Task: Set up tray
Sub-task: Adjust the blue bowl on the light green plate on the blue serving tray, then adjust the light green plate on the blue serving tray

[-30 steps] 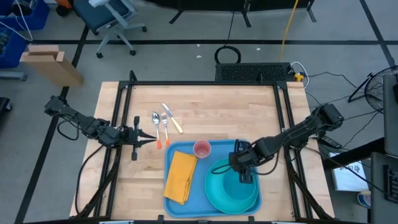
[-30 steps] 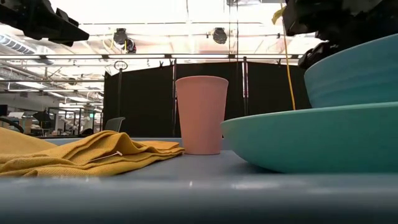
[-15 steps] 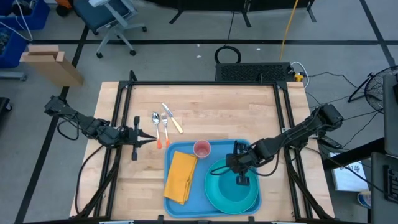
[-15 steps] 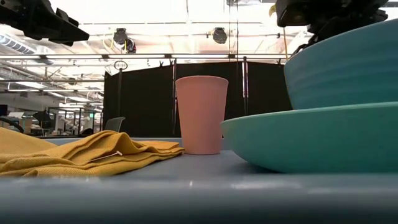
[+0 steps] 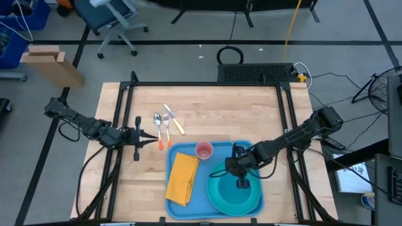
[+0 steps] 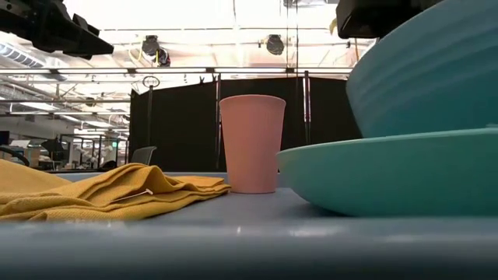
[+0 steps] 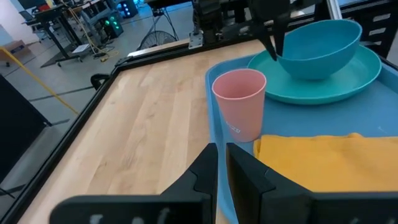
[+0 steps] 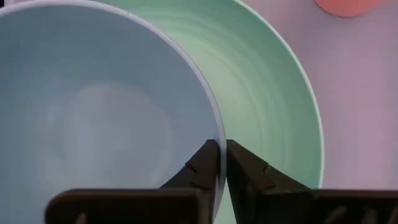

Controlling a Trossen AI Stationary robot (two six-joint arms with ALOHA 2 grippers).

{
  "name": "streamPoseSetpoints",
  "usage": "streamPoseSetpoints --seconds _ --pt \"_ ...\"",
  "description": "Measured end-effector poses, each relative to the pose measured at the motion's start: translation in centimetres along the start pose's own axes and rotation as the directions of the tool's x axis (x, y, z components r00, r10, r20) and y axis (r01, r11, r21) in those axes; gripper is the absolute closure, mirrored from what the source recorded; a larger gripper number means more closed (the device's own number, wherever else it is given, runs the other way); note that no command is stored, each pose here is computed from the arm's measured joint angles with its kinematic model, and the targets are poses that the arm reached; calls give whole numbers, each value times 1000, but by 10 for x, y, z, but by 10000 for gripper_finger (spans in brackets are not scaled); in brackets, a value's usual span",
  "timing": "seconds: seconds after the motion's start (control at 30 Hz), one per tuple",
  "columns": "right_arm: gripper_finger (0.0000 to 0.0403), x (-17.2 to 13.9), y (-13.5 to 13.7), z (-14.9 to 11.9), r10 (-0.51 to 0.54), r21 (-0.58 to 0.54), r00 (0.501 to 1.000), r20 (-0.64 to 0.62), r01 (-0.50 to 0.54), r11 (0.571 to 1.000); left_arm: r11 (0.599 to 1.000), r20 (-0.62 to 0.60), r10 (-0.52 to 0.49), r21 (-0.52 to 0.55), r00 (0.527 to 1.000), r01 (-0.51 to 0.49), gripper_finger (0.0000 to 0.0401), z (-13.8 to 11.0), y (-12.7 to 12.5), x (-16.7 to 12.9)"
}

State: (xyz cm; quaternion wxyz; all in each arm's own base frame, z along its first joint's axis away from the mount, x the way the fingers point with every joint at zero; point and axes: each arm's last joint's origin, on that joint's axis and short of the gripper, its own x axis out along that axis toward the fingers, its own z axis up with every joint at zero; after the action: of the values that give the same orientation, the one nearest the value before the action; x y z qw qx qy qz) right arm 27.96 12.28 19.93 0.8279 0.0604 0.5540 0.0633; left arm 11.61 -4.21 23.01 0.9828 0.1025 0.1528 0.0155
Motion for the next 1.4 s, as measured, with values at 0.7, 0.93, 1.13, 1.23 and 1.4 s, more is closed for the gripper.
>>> streamPoseSetpoints --seconds 0.7,0.93,1.13,1.23,1.4 --pt "259 -81 -15 -18 -298 17 954 16 298 954 1000 -11 5 -1 1000 -5 364 -1 1 0" --pt "281 -49 -25 -45 -279 68 953 -118 288 955 1000 -15 0 -13 1000 0 364 -1 1 0" --pt "271 -21 -31 -65 -201 156 970 -136 222 963 1000 -14 1 -23 1000 -1 364 -1 1 0" --pt "259 -12 -31 -67 -176 184 981 -85 189 965 1000 -14 1 -25 1000 -1 364 -1 1 0" --pt "248 -2 -34 -79 -148 239 982 -115 172 956 1000 -13 5 -22 1000 -5 364 -1 1 0"
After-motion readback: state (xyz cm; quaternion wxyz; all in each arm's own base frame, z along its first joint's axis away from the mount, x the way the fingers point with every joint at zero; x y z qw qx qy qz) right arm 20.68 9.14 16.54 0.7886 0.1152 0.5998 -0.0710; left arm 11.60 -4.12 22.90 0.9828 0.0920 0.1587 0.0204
